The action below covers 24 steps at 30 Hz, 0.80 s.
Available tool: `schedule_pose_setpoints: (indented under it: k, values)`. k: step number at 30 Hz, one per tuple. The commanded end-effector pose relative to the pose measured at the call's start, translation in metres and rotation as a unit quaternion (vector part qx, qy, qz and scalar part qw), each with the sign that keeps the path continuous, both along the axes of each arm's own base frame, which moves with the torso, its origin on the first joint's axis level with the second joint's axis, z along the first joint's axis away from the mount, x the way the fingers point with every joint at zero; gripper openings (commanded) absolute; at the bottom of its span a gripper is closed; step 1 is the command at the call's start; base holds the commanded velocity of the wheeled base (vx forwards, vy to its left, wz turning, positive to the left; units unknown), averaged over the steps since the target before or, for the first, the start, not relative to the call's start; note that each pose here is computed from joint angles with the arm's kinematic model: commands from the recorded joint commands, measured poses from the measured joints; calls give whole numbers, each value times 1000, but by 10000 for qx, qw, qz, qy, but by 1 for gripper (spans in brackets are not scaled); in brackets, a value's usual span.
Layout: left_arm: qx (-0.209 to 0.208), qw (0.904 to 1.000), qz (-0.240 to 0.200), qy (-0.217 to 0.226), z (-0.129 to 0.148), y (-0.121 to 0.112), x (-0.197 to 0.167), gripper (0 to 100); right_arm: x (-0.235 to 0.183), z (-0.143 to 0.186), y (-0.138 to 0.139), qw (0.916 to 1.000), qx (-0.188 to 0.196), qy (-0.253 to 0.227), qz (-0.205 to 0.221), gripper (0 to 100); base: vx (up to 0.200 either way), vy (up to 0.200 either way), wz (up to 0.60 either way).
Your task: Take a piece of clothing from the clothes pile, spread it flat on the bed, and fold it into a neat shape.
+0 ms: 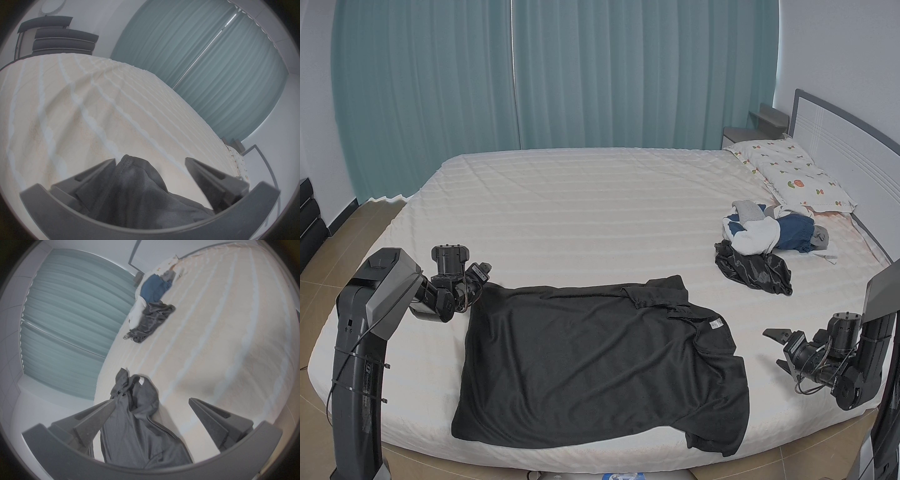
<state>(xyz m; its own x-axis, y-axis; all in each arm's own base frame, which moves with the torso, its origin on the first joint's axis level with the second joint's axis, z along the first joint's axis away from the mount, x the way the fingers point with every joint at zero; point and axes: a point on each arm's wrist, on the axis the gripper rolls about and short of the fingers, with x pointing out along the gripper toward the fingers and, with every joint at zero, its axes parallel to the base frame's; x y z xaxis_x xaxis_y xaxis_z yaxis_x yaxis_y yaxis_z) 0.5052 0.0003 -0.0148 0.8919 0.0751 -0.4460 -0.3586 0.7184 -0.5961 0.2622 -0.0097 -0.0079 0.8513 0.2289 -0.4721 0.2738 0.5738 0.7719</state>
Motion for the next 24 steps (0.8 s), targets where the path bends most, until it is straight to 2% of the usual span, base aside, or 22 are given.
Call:
schedule_pose_setpoints:
  k: [1, 3, 4, 8, 14, 17, 21, 24]
  values:
    - [-492, 9985, 222, -79, 9, 5, -3, 100, 25, 15, 17, 9980, -171, -604, 41, 100, 0, 0, 0]
    - [-718, 9970, 266, -136, 17, 8, -5, 100, 35, 16, 26, 9974, -283, -664, 11, 100, 0, 0, 0]
    - [-980, 9950, 171, -100, 21, 12, -10, 100, 49, 22, 41, 9962, -392, -779, -8, 100, 0, 0, 0]
    - [-1345, 9908, -143, 32, 31, 20, -24, 100, 76, 39, 79, 9961, -530, -685, 194, 100, 0, 0, 0]
    - [-1427, 9892, -273, 214, 37, 18, -41, 100, 103, 39, 117, 9958, -582, -430, 557, 100, 0, 0, 0]
    - [-1432, 9889, -280, 283, 35, 18, -44, 100, 108, 30, 130, 9953, -750, -318, 517, 100, 0, 0, 0]
    - [-1434, 9888, -283, 314, 33, 17, -45, 100, 113, 19, 134, 9943, -921, -246, 476, 100, 0, 0, 0]
    - [-1476, 9877, -332, 395, 30, 18, -48, 100, 119, 12, 132, 9939, -978, -216, 452, 100, 0, 200, 0]
